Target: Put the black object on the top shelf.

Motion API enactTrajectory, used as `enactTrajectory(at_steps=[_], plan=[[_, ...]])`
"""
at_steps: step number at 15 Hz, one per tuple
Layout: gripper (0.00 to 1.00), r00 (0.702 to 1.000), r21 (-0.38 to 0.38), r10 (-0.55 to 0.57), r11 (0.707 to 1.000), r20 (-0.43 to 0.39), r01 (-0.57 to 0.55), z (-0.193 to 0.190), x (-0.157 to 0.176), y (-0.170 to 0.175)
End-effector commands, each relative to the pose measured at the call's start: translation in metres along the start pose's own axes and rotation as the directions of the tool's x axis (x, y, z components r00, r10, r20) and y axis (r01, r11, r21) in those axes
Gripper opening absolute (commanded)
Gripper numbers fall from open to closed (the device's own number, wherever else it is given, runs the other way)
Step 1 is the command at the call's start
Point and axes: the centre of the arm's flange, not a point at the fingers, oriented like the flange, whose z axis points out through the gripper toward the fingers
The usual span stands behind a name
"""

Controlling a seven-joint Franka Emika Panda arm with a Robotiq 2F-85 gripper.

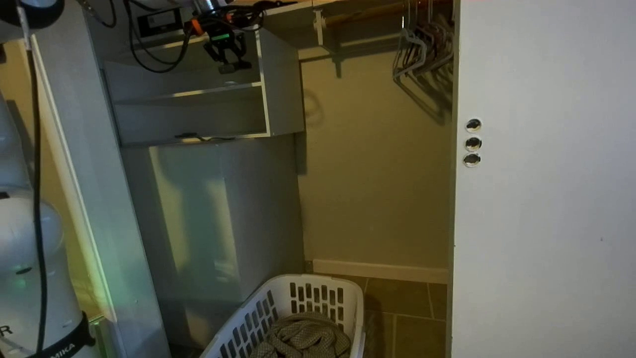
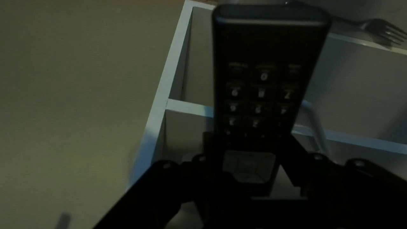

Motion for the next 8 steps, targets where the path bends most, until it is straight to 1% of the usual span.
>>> enactTrajectory(at_steps=[1, 8], plan=[[0.28, 0.999, -0.031, -0.019, 0.999, -0.040, 0.017, 0.006, 0.031, 0.000], [0.28, 0.993, -0.032, -0.053, 0.998, -0.103, 0.050, 0.025, 0.051, -0.004]])
